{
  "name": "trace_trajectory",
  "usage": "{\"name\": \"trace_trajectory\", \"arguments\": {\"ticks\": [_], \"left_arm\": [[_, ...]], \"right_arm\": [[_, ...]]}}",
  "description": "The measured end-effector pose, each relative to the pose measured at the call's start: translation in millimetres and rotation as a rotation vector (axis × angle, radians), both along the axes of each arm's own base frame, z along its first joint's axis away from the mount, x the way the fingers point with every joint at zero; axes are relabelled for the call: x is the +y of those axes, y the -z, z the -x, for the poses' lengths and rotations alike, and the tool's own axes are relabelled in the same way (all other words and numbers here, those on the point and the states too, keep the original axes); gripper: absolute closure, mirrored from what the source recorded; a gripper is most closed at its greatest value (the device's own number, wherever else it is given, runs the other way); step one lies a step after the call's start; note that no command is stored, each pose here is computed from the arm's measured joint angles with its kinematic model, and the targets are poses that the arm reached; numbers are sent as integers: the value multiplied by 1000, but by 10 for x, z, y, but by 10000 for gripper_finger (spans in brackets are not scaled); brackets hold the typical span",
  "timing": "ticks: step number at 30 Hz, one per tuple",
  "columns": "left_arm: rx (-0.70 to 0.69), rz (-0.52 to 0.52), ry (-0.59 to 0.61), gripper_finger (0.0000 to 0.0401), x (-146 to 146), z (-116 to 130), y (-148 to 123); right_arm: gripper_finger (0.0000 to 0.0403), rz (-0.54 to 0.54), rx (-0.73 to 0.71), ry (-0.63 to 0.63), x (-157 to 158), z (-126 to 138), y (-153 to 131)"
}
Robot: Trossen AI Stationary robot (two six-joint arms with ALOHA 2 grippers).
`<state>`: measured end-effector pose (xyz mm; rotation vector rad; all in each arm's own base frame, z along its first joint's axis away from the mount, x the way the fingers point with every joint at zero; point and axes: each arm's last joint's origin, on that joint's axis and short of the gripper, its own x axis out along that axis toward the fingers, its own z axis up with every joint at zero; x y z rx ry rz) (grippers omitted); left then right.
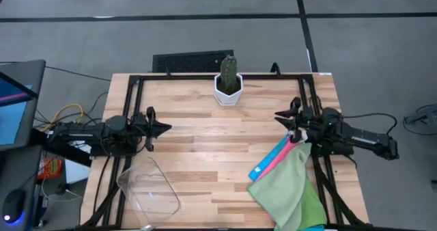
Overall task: Fold microfiber towels
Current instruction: Fold the light green microfiber cloth
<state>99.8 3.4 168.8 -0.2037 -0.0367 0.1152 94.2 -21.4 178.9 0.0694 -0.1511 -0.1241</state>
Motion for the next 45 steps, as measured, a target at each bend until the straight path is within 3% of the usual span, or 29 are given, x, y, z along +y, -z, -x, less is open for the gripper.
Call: {"name": "trace_trajectory", "arguments": {"ticks": [5,9,14,17,22,29,32,38,42,45], "left_arm": [[-16,105,-53,401,16,2,-1],[-45,157,-128,401,38,8,-16],[-124,225,-145,401,45,14,-77],[-199,274,-150,401,50,24,-138],[-284,282,-224,401,73,47,-209],[-438,278,-187,388,68,117,-455],[-510,269,-157,365,62,169,-632],[-485,252,-138,296,55,95,-949],[-381,256,-68,249,33,-168,-1156],[-261,249,-8,221,12,-466,-1273]], "right_arm": [[284,-188,-140,-45,6,22,-110],[284,-261,-172,-63,6,30,-139],[284,-259,-191,-67,9,38,-167],[284,-232,-203,27,-21,45,-172],[284,-280,-179,113,-53,41,-131],[284,-246,-264,100,-36,96,-327],[284,-182,-179,133,-25,138,-516],[284,-137,28,227,-45,132,-925],[284,-108,141,247,-67,61,-1227],[284,-108,311,255,-92,-23,-1374]]}}
